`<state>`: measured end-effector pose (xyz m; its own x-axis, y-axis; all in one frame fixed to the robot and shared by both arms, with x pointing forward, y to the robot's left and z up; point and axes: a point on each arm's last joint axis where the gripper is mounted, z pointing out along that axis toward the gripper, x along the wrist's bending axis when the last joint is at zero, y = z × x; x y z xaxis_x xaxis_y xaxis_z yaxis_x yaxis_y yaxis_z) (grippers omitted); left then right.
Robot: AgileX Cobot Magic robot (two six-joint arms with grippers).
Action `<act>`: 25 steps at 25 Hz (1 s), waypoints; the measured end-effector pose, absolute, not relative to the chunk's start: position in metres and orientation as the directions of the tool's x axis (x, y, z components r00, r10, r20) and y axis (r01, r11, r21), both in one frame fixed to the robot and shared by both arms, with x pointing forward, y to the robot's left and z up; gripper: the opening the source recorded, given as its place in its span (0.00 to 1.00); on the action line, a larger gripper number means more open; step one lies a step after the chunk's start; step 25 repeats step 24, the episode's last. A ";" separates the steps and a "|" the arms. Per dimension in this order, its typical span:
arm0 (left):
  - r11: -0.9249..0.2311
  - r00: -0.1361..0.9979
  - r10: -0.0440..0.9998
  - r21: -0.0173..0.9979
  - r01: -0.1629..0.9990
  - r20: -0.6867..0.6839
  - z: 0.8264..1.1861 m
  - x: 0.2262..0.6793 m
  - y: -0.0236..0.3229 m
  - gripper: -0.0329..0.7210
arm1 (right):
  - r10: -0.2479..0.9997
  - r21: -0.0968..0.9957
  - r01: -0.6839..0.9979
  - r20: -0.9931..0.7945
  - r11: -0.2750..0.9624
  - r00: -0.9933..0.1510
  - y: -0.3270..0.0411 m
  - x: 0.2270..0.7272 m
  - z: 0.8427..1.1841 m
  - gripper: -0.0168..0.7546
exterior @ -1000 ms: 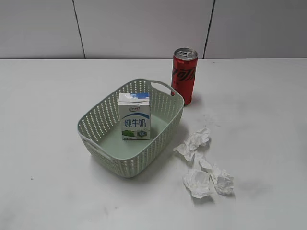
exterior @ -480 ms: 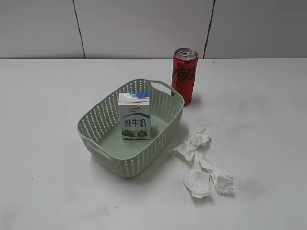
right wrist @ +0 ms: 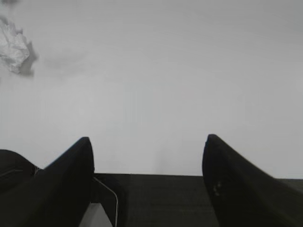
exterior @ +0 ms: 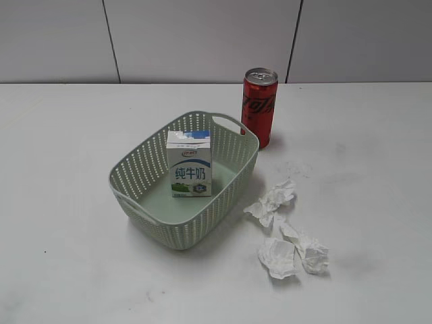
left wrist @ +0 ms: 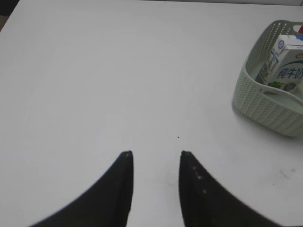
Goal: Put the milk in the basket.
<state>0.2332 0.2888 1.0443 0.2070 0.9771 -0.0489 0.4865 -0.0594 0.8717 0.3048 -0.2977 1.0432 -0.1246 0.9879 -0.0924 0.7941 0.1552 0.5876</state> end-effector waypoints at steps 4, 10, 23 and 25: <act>-0.059 0.207 0.977 0.872 0.486 -0.049 1.044 0.233 0.289 0.36 | 0.989 0.667 0.731 -0.095 0.147 -0.113 -0.299 0.292 1.046 0.76; -0.059 0.207 0.977 0.872 0.486 -0.049 1.044 0.233 0.289 0.36 | 0.990 0.717 0.683 -0.095 0.140 -0.104 -0.299 0.282 1.050 0.76; -0.059 0.207 0.977 0.872 0.486 -0.049 1.044 0.233 0.289 0.36 | 0.993 0.846 0.521 -0.086 0.112 -0.075 -0.302 0.250 1.056 0.76; -0.059 0.207 0.977 0.872 0.486 -0.049 1.044 0.233 0.289 0.36 | 0.994 0.860 0.499 -0.086 0.111 -0.073 -0.302 0.246 1.056 0.76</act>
